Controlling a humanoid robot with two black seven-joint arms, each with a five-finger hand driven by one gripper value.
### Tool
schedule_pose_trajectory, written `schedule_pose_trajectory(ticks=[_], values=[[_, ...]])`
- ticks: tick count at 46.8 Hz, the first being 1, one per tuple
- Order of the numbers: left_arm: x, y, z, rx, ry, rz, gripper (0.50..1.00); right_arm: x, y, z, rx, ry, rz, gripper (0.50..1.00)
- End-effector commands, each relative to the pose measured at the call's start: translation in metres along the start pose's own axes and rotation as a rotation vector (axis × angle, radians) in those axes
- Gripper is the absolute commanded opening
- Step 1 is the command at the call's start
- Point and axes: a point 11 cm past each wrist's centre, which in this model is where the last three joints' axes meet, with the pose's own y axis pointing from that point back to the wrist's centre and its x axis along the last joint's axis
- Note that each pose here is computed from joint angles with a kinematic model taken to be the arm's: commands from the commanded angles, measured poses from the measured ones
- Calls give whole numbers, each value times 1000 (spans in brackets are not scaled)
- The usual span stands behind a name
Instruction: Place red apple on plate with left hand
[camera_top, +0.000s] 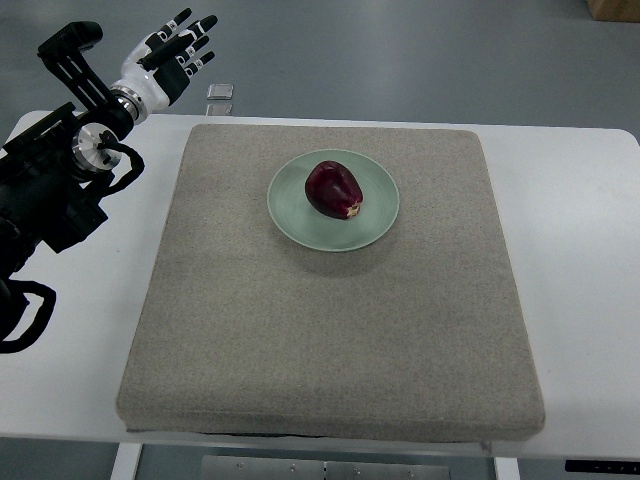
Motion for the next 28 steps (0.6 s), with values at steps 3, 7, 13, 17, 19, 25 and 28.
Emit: schedule_pose_trajectory(ticks=[3,7,13,17,19,25,28], values=[[-4,1,7,-70,43,-45,984,-1,0,0,0,0,-2,930],[-1,3,7,-106,77,-42,984,0,0,0,0,0,0,932],[-4,2,-3,-120,139,-28,981,0,0,0,0,0,0,932],[-2,2,-8,-123,174,0,979,0,0,0,0,0,0,932],[0,2,-8,-123,177,18,979,0,0,0,0,0,0,930],[5,2,-12,-112,181,86,977,0,0,0,0,0,0,932],[5,1,-12,-112,193,95,977,0,0,0,0,0,0,930]])
